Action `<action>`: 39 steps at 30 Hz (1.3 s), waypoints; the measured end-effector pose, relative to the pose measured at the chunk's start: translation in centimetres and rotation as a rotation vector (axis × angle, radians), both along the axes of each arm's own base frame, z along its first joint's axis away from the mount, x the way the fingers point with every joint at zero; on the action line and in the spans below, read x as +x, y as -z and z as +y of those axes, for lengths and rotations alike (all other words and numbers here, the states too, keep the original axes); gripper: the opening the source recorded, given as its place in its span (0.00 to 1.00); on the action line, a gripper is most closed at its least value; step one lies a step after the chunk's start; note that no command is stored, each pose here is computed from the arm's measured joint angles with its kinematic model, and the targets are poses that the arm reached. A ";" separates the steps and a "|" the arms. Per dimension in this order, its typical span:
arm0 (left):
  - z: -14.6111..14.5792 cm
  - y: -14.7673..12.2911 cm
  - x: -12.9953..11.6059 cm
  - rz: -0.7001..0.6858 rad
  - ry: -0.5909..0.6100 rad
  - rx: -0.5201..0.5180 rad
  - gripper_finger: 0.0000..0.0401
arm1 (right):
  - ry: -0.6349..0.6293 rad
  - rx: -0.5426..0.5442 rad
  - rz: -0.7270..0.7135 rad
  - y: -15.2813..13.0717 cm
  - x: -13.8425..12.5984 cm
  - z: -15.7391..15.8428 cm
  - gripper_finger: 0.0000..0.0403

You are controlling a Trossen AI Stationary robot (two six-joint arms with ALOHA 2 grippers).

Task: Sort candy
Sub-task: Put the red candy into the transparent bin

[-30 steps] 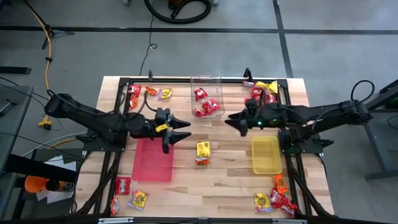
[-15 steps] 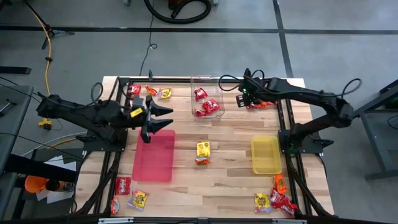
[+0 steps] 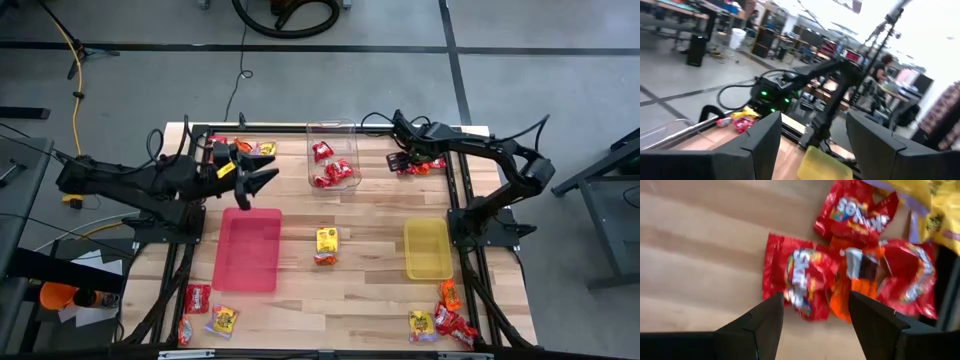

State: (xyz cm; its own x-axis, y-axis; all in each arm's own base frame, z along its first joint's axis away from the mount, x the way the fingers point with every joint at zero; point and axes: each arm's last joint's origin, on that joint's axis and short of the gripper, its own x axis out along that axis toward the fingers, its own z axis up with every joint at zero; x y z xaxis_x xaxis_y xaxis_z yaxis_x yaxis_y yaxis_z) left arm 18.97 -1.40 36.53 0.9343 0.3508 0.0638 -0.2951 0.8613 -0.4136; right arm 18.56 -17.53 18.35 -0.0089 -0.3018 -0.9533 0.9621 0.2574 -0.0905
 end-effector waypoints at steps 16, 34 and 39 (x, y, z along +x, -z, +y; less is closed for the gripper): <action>1.3 0.0 0.1 0.012 -0.069 0.029 0.53 | 0.125 -0.003 -0.109 3.8 -1.4 0.5 0.48; 1.5 -1.5 -2.5 -0.026 -0.049 0.174 0.53 | -0.432 -0.375 -0.612 -11.5 1.7 6.1 0.02; 1.5 -1.4 -2.3 -0.009 -0.048 0.199 0.53 | -0.771 -0.460 -0.944 -15.5 2.2 9.9 0.01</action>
